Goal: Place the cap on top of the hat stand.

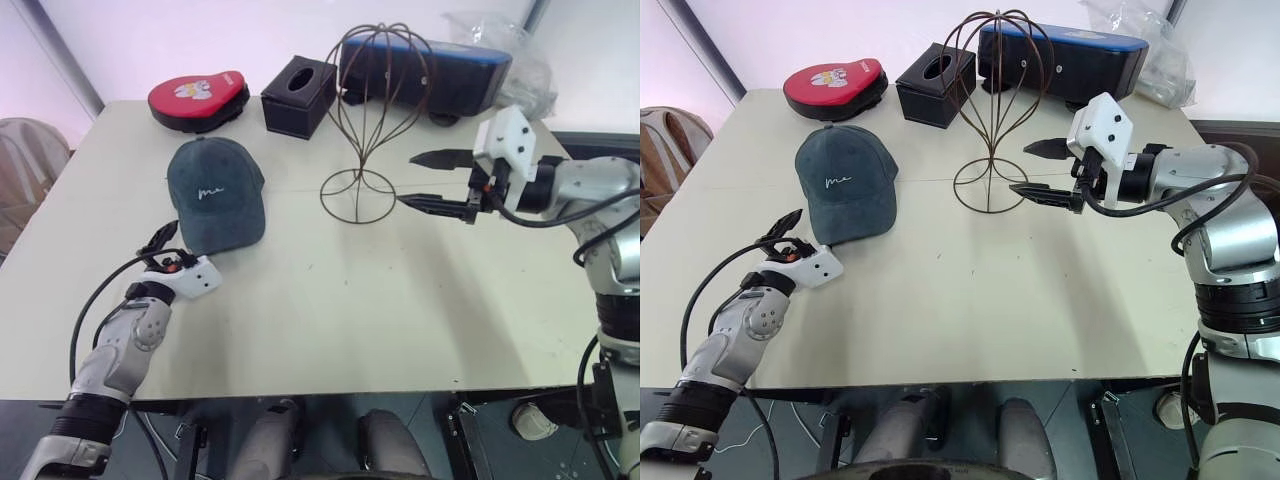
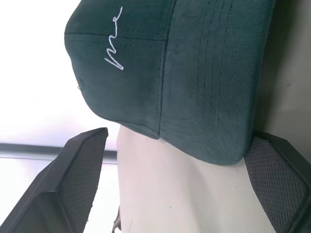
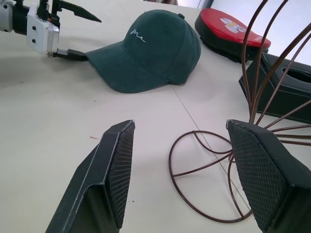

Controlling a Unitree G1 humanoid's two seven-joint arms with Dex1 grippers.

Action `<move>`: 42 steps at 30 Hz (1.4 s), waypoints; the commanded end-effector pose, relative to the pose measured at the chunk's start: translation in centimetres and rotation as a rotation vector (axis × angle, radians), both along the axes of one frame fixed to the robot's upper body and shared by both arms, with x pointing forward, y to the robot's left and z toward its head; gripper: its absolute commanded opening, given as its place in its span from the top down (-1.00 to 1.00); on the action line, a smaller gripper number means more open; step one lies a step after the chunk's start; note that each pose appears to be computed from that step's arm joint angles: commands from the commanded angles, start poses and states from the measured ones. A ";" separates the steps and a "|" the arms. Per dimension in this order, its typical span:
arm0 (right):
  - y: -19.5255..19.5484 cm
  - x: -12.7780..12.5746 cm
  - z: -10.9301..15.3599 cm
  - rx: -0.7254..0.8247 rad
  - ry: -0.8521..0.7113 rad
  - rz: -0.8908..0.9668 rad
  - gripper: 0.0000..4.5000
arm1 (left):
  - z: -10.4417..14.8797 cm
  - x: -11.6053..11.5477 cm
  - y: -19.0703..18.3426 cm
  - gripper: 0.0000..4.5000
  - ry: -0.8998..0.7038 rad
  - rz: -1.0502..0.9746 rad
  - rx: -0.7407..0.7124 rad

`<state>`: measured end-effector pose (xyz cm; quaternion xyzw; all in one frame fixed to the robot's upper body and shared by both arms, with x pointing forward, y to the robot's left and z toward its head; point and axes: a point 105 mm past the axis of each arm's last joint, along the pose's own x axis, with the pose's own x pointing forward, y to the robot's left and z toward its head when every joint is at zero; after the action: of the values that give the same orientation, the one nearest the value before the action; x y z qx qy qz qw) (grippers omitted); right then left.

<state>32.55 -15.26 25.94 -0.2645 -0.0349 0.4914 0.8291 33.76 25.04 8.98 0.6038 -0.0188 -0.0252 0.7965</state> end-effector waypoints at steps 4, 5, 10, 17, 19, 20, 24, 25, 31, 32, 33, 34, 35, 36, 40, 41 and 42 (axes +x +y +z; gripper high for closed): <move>-0.1 -0.6 2.2 0.008 -0.084 0.004 -0.36 | -3.8 -0.9 1.3 -0.98 0.076 0.056 0.033; -0.2 -0.6 2.3 0.008 -0.085 0.003 -0.36 | -3.9 -1.0 1.3 -0.98 0.069 0.056 0.033; -0.2 -0.6 2.3 0.007 -0.087 0.000 -0.36 | -4.7 -1.3 1.3 -0.98 0.054 0.052 0.041; -0.3 -0.6 2.4 0.006 -0.088 -0.004 -0.36 | -5.2 -1.4 1.2 -0.98 0.065 0.037 0.037; -0.3 -0.6 2.3 0.006 -0.089 -0.005 -0.36 | -5.2 -1.4 1.2 -0.98 0.068 0.031 0.035; -0.3 -0.6 2.3 0.006 -0.089 -0.006 -0.36 | -5.2 -1.4 1.2 -0.98 0.069 0.029 0.034; -0.3 -0.7 2.3 0.008 -0.091 -0.006 -0.36 | -5.2 -1.4 1.1 -0.98 0.071 0.018 0.029; -0.3 -0.7 2.3 0.008 -0.091 -0.007 -0.36 | -5.1 -1.4 1.1 -0.98 0.072 0.014 0.026; -0.3 -0.6 2.3 0.009 -0.093 -0.007 -0.36 | -5.0 -1.1 0.0 -0.98 0.084 -0.039 -0.041; -0.3 -0.6 2.3 0.009 -0.093 -0.006 -0.36 | -4.8 -1.0 -0.3 -0.98 0.080 -0.051 -0.066; -0.3 -0.6 2.3 0.008 -0.094 -0.006 -0.36 | -4.7 -0.9 -0.5 -0.98 0.078 -0.060 -0.082; -0.2 -0.6 2.3 0.009 -0.094 -0.006 -0.36 | -4.6 -0.9 -0.6 -0.98 0.075 -0.067 -0.088; -0.2 -0.6 2.3 0.009 -0.094 -0.005 -0.36 | -4.4 -0.8 -0.7 -0.98 0.070 -0.071 -0.091; -0.2 -0.7 2.3 0.009 -0.094 -0.005 -0.36 | -4.4 -0.8 -0.7 -0.98 0.068 -0.073 -0.091; -0.3 -0.7 2.3 0.008 -0.094 -0.005 -0.36 | -4.2 -0.7 -0.8 -0.98 0.065 -0.080 -0.098; -0.3 -0.7 2.3 0.007 -0.093 -0.005 -0.36 | -4.2 -0.6 -0.9 -0.98 0.065 -0.083 -0.103; -0.3 -0.7 2.3 0.007 -0.092 -0.005 -0.36 | -4.2 -0.6 -1.0 -0.98 0.066 -0.085 -0.110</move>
<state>32.60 -15.47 26.14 -0.2666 -0.0368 0.4850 0.8321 33.97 24.69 7.76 0.5598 -0.0621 -0.0327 0.8257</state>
